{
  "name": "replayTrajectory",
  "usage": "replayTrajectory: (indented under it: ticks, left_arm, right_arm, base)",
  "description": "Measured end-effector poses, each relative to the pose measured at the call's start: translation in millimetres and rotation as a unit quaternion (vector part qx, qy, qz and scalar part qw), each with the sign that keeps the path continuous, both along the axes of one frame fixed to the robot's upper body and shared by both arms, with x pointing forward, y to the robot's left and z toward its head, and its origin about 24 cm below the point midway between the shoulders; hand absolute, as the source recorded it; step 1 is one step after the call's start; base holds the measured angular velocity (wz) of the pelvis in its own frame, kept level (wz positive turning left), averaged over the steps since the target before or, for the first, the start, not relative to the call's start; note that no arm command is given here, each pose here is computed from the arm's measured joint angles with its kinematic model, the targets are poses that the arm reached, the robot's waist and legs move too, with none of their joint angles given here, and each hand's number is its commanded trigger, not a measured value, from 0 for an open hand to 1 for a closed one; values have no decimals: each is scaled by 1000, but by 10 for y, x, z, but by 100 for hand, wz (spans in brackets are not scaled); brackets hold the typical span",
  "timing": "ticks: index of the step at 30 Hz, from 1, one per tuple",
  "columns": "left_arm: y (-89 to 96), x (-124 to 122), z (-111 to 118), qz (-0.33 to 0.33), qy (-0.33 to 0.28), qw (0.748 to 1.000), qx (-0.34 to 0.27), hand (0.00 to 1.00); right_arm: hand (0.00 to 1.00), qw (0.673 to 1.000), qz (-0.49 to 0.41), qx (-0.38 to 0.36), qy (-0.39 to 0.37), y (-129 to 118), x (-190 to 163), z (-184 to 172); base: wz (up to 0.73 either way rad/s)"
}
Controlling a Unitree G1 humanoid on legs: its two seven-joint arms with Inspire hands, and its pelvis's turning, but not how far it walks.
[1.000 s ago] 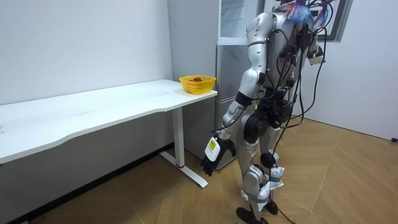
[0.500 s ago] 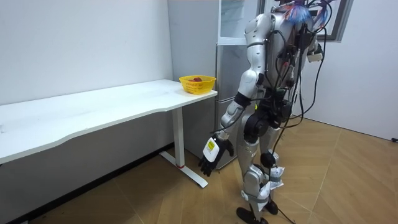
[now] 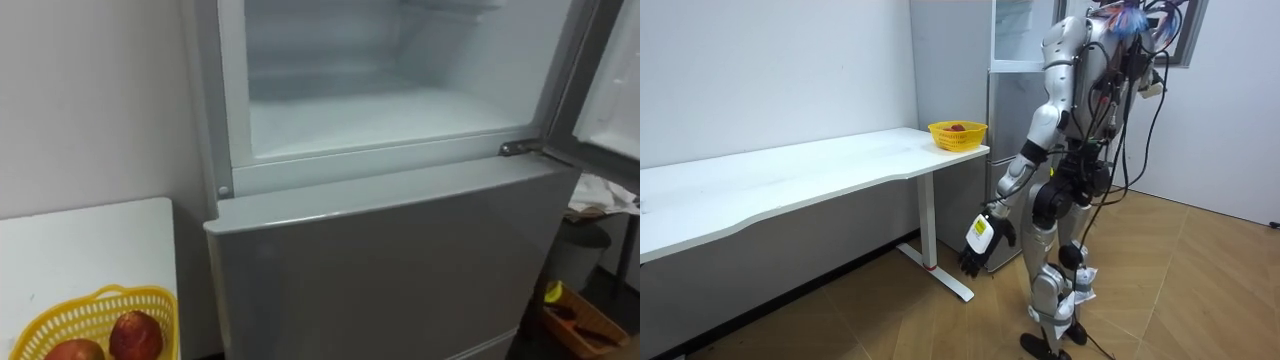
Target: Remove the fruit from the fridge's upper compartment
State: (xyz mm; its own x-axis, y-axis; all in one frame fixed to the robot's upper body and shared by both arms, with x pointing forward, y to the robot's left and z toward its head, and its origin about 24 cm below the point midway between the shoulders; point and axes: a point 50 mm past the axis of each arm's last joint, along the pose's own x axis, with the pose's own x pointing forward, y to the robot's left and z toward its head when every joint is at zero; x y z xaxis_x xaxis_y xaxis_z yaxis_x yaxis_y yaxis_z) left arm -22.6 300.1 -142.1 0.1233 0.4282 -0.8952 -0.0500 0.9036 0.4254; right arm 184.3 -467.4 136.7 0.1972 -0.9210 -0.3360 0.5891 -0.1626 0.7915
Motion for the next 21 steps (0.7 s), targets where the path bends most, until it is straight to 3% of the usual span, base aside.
replayTrajectory:
  ticks: [9,15,21]
  left_arm:
    - [-184,197,-94,-75,-1,997,-36,0]
    - [-309,453,-132,-133,-17,990,-52,0]
    - [-400,547,-154,-166,-19,984,-62,0]
  right_arm:
    - [0,974,77,-172,124,603,-152,-221]
    - [0,932,156,-282,165,1054,6,-241]
    - [0,901,245,-326,148,1422,219,-251]
  base:
    - [-18]
    - [-6]
    - [5]
